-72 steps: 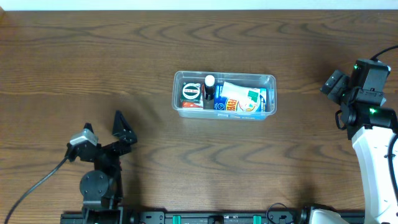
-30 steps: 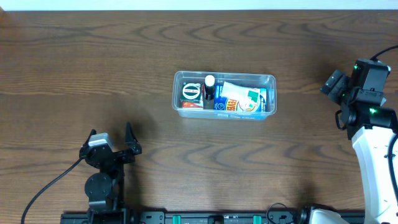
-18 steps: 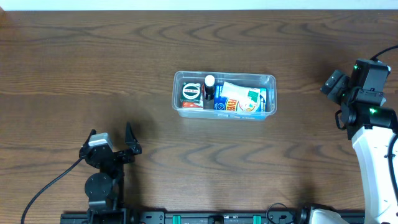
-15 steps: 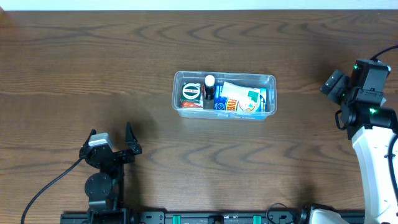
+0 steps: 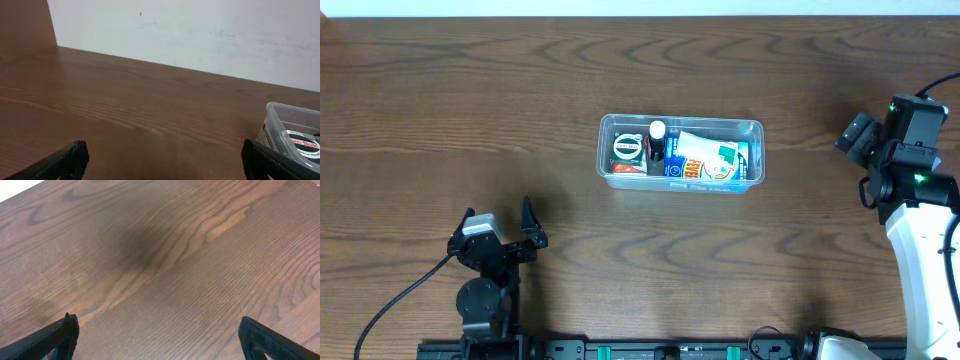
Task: Pack container
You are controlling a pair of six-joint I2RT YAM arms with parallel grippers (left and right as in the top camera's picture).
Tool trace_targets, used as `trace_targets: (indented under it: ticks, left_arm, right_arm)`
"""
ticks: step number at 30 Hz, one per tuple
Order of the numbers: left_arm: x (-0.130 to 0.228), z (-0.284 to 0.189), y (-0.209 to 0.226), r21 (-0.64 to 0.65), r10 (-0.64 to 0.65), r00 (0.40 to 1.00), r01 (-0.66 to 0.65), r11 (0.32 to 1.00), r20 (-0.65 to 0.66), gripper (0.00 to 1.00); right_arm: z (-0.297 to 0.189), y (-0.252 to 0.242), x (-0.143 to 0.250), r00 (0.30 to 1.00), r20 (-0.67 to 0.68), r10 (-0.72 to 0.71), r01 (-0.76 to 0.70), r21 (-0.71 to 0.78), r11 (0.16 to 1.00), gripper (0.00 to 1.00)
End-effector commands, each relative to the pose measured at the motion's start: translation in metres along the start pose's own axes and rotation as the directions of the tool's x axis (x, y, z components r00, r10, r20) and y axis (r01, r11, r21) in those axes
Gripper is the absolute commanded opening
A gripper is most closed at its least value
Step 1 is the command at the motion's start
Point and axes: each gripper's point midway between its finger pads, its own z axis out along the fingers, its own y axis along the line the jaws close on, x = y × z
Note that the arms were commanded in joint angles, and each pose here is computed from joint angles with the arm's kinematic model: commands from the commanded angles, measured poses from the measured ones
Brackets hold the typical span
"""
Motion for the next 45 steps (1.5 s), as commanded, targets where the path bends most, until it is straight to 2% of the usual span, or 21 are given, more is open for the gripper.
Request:
trace_targets:
  ticks: [1, 8, 14, 17, 19, 22, 27, 30, 45]
  left_arm:
    - [0.019, 0.002, 0.003, -0.009, 0.013, 0.999, -0.014, 1.000, -0.050, 0.98]
    - [0.019, 0.002, 0.003, -0.009, 0.013, 0.999, -0.014, 1.000, -0.050, 0.98]
    - [0.019, 0.002, 0.003, -0.009, 0.013, 0.999, -0.014, 1.000, -0.050, 0.98]
    - [0.019, 0.002, 0.003, -0.009, 0.013, 0.999, -0.014, 1.000, -0.050, 0.98]
    - [0.019, 0.002, 0.003, -0.009, 0.013, 0.999, -0.014, 1.000, -0.050, 0.98]
    - [0.019, 0.002, 0.003, -0.009, 0.013, 0.999, -0.014, 1.000, -0.050, 0.98]
    - [0.019, 0.002, 0.003, -0.009, 0.013, 0.999, -0.014, 1.000, -0.050, 0.98]
    - [0.019, 0.002, 0.003, -0.009, 0.013, 0.999, -0.014, 1.000, -0.050, 0.98]
    - [0.019, 0.002, 0.003, -0.009, 0.013, 0.999, -0.014, 1.000, -0.050, 0.98]
  right_arm:
    - [-0.014, 0.002, -0.005, 0.999, 0.034, 0.012, -0.011, -0.020, 1.000, 0.99]
    - [-0.069, 0.014, -0.006, 0.987, 0.158, 0.013, 0.009, -0.137, 0.991, 0.99]
    - [-0.101, 0.010, 0.035, 0.977, 0.215, -0.005, 0.056, -0.230, 0.972, 0.99]
    - [-0.103, -0.004, 0.068, 0.981, 0.192, -0.028, 0.073, -0.231, 0.970, 0.99]
    - [-0.104, -0.010, 0.077, 0.976, 0.218, -0.012, 0.067, -0.245, 0.967, 0.99]
    - [-0.111, -0.012, 0.078, 0.950, 0.312, 0.018, 0.079, -0.296, 0.952, 0.99]
    - [-0.128, 0.005, 0.079, 0.870, 0.490, -0.045, 0.264, -0.387, 0.884, 0.99]
    - [-0.128, 0.011, 0.081, 0.833, 0.550, -0.053, 0.317, -0.398, 0.861, 0.99]
    - [-0.104, 0.032, 0.095, 0.733, 0.676, 0.072, 0.358, -0.474, 0.805, 0.99]
